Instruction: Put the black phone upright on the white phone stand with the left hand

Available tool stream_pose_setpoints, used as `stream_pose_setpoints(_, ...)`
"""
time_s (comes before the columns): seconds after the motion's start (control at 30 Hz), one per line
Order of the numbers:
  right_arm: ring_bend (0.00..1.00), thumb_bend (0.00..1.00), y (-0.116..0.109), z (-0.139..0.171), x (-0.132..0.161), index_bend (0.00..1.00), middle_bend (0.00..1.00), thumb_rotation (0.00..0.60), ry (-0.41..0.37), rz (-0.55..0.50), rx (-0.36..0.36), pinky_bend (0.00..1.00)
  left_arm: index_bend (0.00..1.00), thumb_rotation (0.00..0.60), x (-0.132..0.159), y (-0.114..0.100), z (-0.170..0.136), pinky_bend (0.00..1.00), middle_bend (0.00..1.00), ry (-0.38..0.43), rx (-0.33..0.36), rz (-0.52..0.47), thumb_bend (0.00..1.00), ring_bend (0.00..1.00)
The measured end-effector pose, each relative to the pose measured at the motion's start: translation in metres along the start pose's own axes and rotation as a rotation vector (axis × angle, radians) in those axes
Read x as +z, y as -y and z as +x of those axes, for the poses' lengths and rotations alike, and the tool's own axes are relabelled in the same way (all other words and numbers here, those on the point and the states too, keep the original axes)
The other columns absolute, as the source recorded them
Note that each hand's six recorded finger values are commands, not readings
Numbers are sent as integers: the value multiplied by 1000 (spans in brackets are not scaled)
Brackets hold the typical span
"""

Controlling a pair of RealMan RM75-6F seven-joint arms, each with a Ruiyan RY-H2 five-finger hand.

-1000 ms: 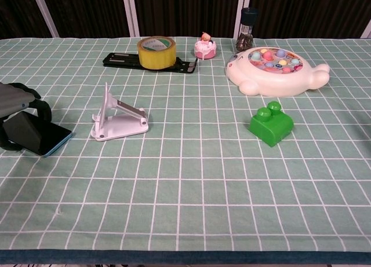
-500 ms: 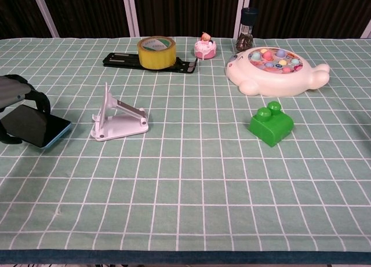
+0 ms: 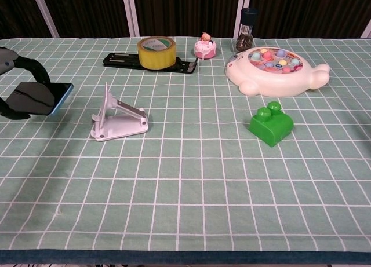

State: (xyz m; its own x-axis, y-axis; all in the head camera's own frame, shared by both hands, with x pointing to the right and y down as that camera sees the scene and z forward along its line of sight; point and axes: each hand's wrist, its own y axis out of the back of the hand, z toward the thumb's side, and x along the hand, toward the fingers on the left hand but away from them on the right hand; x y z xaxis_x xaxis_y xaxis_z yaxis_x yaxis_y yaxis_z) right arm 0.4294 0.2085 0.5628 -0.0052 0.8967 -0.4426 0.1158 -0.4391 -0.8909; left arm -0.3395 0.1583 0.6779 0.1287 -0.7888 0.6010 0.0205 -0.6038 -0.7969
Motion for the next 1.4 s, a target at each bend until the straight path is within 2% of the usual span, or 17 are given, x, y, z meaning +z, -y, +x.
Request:
stream_pose_setpoints(0.2,0,280,0,0,0,159,0,600,0,-2,0,134,605,600,9,-10,-6,0,640,-32,62,-199,481,140)
stream_pose_setpoints(0.47,0,280,0,0,0,159,0,600,-1,-2,0,134,601,600,22,-13,-12,0,638,-42,83,-462,480,140)
stream_pose_setpoints(0.8,0,280,0,0,0,160,0,600,-1,-7,1,134,592,600,50,4,-10,0,636,-53,-8,-775,478,140)
stream_pose_setpoints(1.0,0,280,0,0,0,161,0,600,-2,-8,1,134,592,600,61,12,-8,0,637,-36,-78,-871,479,140)
stream_pose_setpoints(1.4,0,281,0,0,0,161,0,600,-2,-9,1,134,592,600,64,12,-6,0,637,-36,-105,-960,478,140)
